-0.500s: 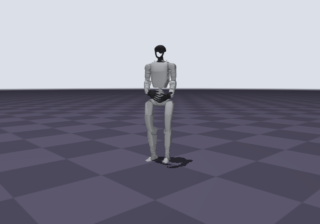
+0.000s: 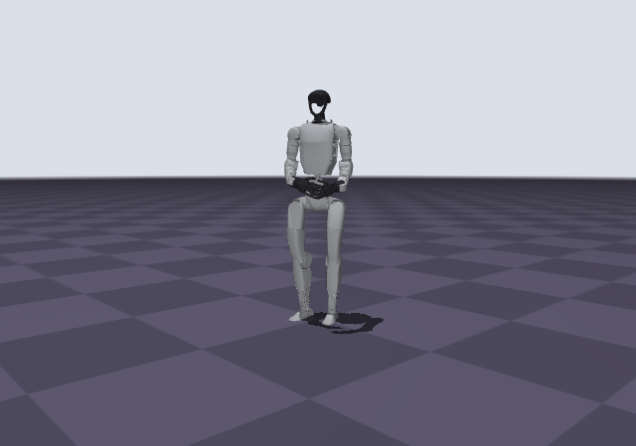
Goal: In place motions
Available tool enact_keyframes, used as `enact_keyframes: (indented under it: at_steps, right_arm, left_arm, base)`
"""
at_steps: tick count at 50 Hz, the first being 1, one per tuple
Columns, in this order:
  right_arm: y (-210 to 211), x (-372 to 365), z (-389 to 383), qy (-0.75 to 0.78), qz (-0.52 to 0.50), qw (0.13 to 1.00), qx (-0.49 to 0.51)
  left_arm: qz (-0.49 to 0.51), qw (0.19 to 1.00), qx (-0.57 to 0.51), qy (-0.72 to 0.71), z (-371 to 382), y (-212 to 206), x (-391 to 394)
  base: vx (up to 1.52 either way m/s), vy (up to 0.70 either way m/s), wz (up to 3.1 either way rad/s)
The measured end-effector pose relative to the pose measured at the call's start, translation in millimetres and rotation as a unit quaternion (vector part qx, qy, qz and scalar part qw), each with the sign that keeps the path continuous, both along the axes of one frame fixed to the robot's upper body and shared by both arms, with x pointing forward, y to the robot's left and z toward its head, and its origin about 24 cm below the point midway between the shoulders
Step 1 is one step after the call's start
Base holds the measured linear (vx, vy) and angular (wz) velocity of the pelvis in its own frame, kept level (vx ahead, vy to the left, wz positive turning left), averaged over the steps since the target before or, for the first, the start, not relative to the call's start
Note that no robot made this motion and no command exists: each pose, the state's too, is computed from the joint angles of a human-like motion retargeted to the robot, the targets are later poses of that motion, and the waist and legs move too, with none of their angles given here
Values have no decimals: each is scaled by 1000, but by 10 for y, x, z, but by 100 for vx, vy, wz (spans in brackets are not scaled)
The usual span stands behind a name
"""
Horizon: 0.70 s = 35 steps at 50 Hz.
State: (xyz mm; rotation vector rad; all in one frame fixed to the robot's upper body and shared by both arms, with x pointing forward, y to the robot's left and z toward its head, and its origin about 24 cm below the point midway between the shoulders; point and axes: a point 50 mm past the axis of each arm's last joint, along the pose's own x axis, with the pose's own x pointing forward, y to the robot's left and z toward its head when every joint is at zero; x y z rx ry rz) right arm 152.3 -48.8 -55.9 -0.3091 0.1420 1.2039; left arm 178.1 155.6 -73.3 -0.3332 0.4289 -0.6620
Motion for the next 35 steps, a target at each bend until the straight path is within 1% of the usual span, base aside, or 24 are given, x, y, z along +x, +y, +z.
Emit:
enact_keyframes:
  at_steps: [11, 35]
  right_arm:
    - [31, 95, 59, -20, -48, 998, 22]
    - [63, 154, 92, -44, -84, 995, 23]
  left_arm:
    - [2, 1000, -22, -8, 30, -80, 61]
    - [7, 998, -64, 4, 5, -259, 73]
  base:
    - [0, 0, 0]
    - [0, 0, 0]
